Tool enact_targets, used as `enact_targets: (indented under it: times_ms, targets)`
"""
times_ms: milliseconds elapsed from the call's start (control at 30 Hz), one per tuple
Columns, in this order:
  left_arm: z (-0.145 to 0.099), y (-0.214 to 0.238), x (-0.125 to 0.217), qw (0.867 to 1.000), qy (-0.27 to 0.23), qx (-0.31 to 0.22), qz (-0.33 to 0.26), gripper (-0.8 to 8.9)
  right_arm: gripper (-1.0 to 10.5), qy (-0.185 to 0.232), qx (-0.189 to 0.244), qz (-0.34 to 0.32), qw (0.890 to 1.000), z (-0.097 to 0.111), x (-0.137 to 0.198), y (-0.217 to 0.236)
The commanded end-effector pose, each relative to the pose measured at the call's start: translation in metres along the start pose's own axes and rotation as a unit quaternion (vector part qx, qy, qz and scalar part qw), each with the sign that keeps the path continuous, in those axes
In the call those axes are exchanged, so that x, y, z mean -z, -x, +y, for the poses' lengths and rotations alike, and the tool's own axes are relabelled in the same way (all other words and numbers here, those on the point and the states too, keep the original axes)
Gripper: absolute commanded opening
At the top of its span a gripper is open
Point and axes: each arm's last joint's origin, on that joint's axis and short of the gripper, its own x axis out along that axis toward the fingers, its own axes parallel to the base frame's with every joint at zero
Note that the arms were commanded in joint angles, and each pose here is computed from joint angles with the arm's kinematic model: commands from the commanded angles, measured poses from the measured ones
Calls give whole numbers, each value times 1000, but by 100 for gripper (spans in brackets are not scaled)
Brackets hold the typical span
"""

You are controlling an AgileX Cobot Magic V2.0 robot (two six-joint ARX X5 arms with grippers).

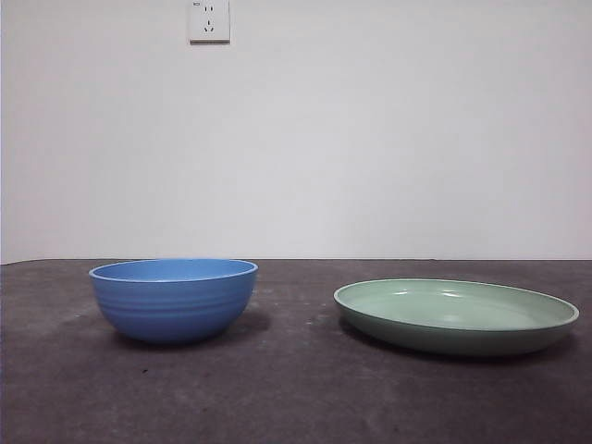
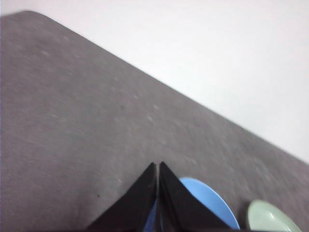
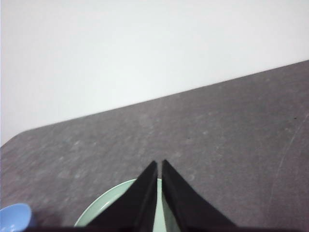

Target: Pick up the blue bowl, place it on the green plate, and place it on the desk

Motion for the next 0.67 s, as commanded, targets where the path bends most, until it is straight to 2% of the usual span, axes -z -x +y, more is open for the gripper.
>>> enact_targets:
  times_ms: [33, 167, 333, 533, 667]
  targets:
    - [-12, 4, -16, 999, -41, 16, 21, 10, 10, 33, -16, 27, 999, 9, -17, 2]
    - [-24, 5, -32, 991, -92, 27, 90, 10, 10, 79, -34, 95, 992, 18, -39, 0]
    - [-35, 1, -47, 974, -137, 64, 171, 10, 10, 118, -65, 183, 974, 29, -63, -7]
    - [-46, -6, -61, 954, -142, 116, 238, 10, 10, 138, -88, 299, 940, 33, -73, -16]
    - [-50, -8, -61, 938, -144, 145, 282, 10, 10, 126, -129, 345, 921, 36, -70, -20]
